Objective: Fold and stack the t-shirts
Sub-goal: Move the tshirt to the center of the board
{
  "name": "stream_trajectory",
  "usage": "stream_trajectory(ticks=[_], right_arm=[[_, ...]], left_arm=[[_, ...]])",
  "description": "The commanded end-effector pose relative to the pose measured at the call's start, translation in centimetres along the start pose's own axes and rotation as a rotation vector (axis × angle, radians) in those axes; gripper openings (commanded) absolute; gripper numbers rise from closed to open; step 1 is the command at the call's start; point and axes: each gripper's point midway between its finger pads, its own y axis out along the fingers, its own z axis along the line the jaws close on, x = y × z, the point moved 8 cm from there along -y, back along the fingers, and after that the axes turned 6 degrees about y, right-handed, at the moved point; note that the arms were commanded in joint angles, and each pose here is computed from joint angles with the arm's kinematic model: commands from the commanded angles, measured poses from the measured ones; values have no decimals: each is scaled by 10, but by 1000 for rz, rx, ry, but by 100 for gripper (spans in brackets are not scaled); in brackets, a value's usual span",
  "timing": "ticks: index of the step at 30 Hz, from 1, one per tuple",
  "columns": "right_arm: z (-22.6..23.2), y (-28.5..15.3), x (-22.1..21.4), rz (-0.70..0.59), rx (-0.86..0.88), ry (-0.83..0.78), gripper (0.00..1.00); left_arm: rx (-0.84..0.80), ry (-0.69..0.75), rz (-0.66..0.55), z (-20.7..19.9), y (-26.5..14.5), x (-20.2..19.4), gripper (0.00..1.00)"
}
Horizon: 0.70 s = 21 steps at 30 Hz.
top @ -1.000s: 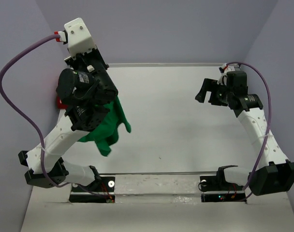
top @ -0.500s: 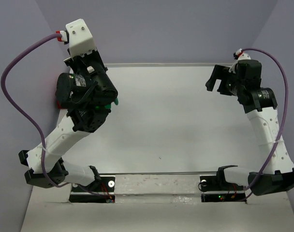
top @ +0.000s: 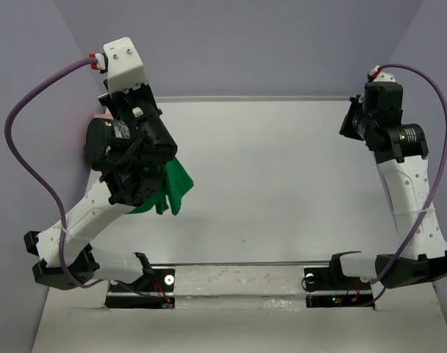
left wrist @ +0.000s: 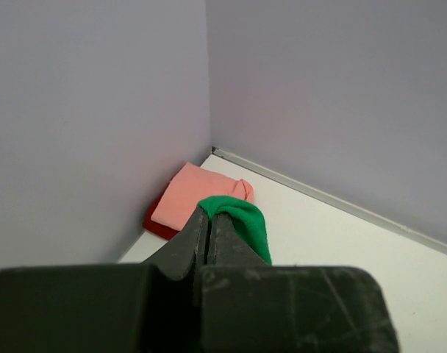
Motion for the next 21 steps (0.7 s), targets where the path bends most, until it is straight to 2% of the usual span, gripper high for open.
stream_trajectory(ticks=[1,5,9,21], right_arm=[[-6,-19,10,-69,-27,0,0],[-6,-23,11,-82,-12,1,0],[-5,-23,12,-82,-9,2,0],[-4,-25,12,-78,14,4,0]], left_arm=[[88,-51,131,25,-7,-11,0],[75,-58,151,27,-8,-26,0],[69,13,160,28,-9,-33,0],[70,-14,162,50,-9,-28,0]])
